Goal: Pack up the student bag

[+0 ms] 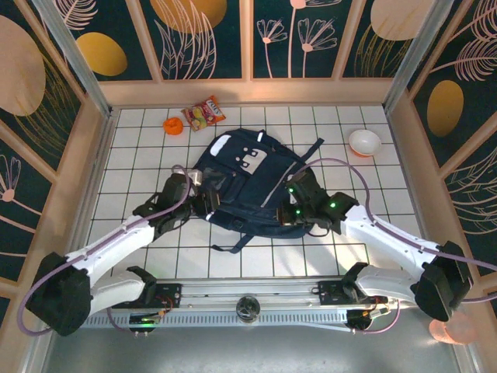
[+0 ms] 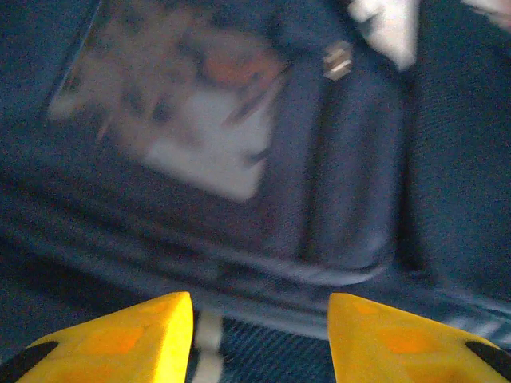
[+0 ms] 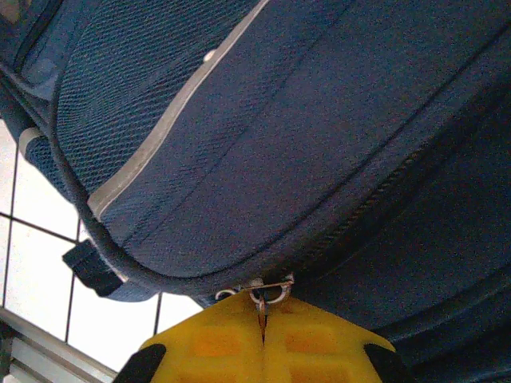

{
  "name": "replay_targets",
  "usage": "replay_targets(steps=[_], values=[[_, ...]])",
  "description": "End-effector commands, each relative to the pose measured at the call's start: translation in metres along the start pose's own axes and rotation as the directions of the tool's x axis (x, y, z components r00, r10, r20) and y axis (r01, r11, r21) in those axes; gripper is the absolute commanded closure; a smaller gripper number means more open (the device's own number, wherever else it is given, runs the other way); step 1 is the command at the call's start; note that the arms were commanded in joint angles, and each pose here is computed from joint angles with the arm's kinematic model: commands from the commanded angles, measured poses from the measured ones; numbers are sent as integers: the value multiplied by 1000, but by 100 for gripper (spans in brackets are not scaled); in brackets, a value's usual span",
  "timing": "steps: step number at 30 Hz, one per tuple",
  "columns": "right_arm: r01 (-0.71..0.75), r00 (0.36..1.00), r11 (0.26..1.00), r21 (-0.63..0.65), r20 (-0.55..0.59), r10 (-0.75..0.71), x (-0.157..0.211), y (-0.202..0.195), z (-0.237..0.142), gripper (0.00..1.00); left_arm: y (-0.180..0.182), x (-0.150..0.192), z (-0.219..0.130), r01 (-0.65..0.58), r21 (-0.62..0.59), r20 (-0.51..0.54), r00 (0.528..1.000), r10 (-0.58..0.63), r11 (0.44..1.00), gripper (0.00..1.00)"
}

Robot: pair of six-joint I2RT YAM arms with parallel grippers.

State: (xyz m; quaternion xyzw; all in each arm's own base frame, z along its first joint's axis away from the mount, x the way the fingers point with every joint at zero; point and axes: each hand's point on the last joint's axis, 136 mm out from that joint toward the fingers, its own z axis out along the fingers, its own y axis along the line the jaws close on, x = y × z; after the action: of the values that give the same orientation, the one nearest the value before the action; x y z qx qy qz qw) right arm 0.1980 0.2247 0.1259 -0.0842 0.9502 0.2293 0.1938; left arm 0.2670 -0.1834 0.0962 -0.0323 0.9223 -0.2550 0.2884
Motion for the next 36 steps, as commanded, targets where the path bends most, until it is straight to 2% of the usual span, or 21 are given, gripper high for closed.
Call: replay_targets(steps=[1, 7, 11, 16, 20, 25, 27, 30, 36], values=[[2, 1000, 998, -57, -22, -4, 10, 20, 5, 100, 6, -11, 13, 159, -8, 60, 986, -159, 987, 53], [11, 999, 993, -117, -35, -15, 19, 49, 16, 100, 11, -48, 51, 138, -51, 128, 983, -131, 989, 50], [21, 999, 991, -135, -23, -24, 12, 64, 22, 100, -2, -90, 77, 123, -40, 167, 979, -115, 992, 49], [-7, 1000, 993, -119, 22, 9, -8, 65, 24, 100, -32, -133, 78, 134, 0, 199, 971, -131, 991, 46], [-21, 999, 991, -132, 33, 25, -14, 64, 28, 100, -49, -117, 52, 262, 73, 138, 953, -270, 962, 44], [-20, 999, 990, -142, 36, 25, -17, 62, 31, 100, -74, -65, 16, 386, 89, 43, 919, -391, 918, 40], [-16, 999, 991, -134, 35, 21, -17, 60, 31, 100, -76, -47, 12, 479, 81, -16, 878, -479, 874, 38], [-17, 999, 992, -127, 34, 21, -16, 56, 31, 100, -92, -28, 9, 556, 109, -91, 831, -549, 824, 38], [-5, 999, 991, -135, 36, 10, -16, 58, 30, 100, -125, -12, 12, 618, 102, -211, 779, -590, 779, 42]])
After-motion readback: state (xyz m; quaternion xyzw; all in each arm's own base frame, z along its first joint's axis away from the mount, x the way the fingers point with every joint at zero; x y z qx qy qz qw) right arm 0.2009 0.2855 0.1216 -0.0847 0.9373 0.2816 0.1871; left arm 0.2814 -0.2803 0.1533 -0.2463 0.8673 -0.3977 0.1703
